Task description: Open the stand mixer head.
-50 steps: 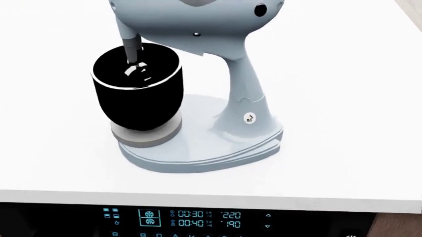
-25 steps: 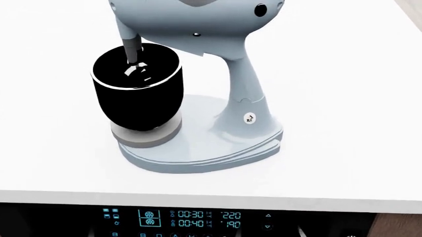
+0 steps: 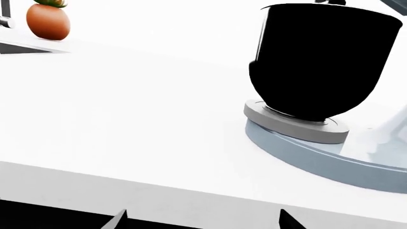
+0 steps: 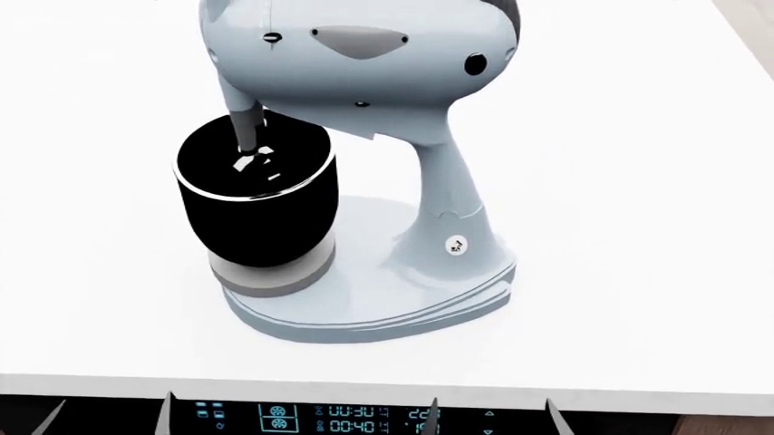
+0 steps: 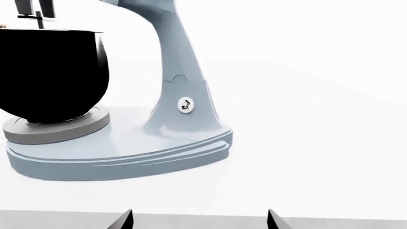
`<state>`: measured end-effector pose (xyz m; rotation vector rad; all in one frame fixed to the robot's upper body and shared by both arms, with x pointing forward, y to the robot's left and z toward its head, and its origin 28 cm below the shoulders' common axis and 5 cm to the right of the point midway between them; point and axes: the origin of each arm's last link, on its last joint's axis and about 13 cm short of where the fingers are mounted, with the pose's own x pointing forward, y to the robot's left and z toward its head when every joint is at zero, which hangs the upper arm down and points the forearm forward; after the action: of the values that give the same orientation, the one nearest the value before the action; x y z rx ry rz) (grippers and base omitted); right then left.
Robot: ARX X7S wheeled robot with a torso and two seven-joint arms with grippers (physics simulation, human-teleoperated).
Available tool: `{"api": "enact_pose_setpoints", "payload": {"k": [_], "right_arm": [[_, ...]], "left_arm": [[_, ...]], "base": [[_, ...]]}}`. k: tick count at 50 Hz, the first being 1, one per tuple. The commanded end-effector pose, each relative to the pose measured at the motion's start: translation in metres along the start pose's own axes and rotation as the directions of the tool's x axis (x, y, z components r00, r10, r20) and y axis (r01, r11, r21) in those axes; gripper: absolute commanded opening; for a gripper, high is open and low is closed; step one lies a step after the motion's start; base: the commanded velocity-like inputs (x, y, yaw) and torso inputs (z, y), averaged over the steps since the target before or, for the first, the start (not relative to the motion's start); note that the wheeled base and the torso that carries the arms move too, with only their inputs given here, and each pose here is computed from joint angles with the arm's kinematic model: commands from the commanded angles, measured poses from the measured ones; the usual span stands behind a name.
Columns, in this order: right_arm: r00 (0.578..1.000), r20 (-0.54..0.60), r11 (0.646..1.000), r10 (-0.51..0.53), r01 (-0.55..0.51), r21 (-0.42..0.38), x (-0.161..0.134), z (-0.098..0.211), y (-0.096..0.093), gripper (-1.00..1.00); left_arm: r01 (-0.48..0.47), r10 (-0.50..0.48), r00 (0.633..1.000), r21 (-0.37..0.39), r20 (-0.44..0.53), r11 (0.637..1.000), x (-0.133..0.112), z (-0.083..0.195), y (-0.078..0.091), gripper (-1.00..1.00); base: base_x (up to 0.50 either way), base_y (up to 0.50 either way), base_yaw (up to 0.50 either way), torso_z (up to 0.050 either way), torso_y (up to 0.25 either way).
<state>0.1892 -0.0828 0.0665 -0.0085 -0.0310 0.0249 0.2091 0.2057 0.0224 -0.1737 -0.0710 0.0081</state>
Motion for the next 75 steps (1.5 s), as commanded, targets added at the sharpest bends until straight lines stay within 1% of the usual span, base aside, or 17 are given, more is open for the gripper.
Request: {"api": "enact_pose_setpoints", "payload": {"k": [1,14,19,26,34,49,53,55,60,61,62,69,70,71,72,73,75], "right_arm": [[1.000,0.014,1.000,0.000,0.000,0.009,0.002,0.003,-0.001,1.00],[1.000,0.008,1.000,-0.008,0.008,0.009,0.004,0.003,-0.003,1.00],[1.000,0.029,1.000,0.000,0.000,0.012,0.005,0.017,-0.002,1.00],[0.996,0.087,1.000,0.026,-0.025,-0.011,0.002,0.042,0.001,1.00],[0.996,0.077,0.999,0.033,-0.031,-0.026,0.007,0.038,0.002,1.00],[0.999,0.035,0.998,0.040,-0.038,-0.058,0.035,0.031,0.004,1.00],[0.999,0.018,0.999,0.042,-0.043,0.015,0.045,0.034,0.002,1.00],[1.000,0.024,1.000,0.003,-0.003,-0.027,0.052,0.033,0.001,1.00],[1.000,-0.002,1.000,0.025,-0.025,-0.009,0.064,0.034,0.003,1.00],[1.000,0.013,0.999,0.010,-0.011,0.041,0.068,0.037,0.003,-1.00],[1.000,-0.008,1.000,0.025,-0.025,0.011,0.074,0.037,0.004,-1.00],[0.998,-0.037,0.999,0.045,-0.045,-0.016,0.093,0.034,0.010,-1.00],[0.998,-0.038,0.999,0.052,-0.053,-0.012,0.096,0.035,0.011,-1.00],[0.998,-0.041,0.999,0.038,-0.039,-0.026,0.101,0.038,0.012,-1.00],[0.998,-0.046,0.999,0.051,-0.051,-0.007,0.103,0.040,0.013,-1.00],[0.998,-0.043,0.999,0.040,-0.041,-0.019,0.104,0.041,0.013,-1.00],[0.998,-0.050,0.999,0.036,-0.037,-0.026,0.107,0.041,0.014,-1.00]], "left_arm": [[0.005,-0.005,1.000,0.001,0.025,1.000,0.001,0.002,0.000,1.00],[-0.034,0.034,0.999,0.012,0.022,0.999,0.001,0.002,0.001,1.00],[-0.040,0.040,0.999,0.040,0.009,0.998,0.002,-0.002,0.004,1.00],[-0.026,0.022,0.997,0.066,0.072,0.997,0.002,0.005,0.002,1.00],[-0.017,0.011,0.997,0.078,0.079,0.997,0.001,0.006,0.001,1.00],[-0.024,0.019,0.998,0.072,0.061,0.997,0.002,0.004,0.001,1.00],[-0.030,0.027,0.998,0.064,0.053,0.998,0.002,0.003,0.002,1.00],[-0.032,0.029,0.998,0.061,0.052,0.998,0.002,0.003,0.002,1.00],[-0.034,0.031,0.998,0.058,0.055,0.998,0.002,0.003,0.002,1.00],[-0.034,0.031,0.998,0.057,0.059,0.998,0.002,0.004,0.002,1.00],[-0.036,0.033,0.998,0.054,0.061,0.998,0.002,0.004,0.002,1.00],[-0.045,0.043,0.997,0.039,0.065,0.998,0.002,0.005,0.003,1.00],[-0.045,0.043,0.997,0.038,0.067,0.998,-0.001,0.019,0.004,1.00],[-0.153,0.153,0.988,0.037,0.019,0.988,-0.007,0.045,0.028,1.00],[-0.096,0.096,0.995,0.046,0.000,0.994,-0.012,0.063,0.016,1.00],[-0.046,0.044,0.997,0.023,0.071,0.999,-0.017,0.082,0.005,1.00],[-0.045,0.044,0.997,0.019,0.068,0.999,-0.015,0.079,0.006,1.00]], "base": [[0.00,0.00,0.00,0.050,-0.023],[0.00,0.00,0.00,0.050,-0.023],[0.00,0.00,0.00,0.002,0.000],[0.00,0.00,0.00,0.000,0.000],[0.00,0.00,0.00,0.000,0.000],[0.00,0.00,0.00,0.000,0.000],[0.00,0.00,0.00,0.000,0.000],[0.00,0.00,0.00,0.000,0.000],[0.00,0.00,0.00,0.000,0.000],[0.00,0.00,0.00,0.000,0.000],[0.00,0.00,0.00,0.000,0.000],[0.00,0.00,0.00,0.000,0.000],[0.00,0.00,0.00,0.000,0.000],[0.00,0.00,0.00,0.000,0.000],[0.00,0.00,0.00,0.000,0.000],[0.00,0.00,0.00,0.000,0.000],[0.00,0.00,0.00,0.000,0.000]]}}
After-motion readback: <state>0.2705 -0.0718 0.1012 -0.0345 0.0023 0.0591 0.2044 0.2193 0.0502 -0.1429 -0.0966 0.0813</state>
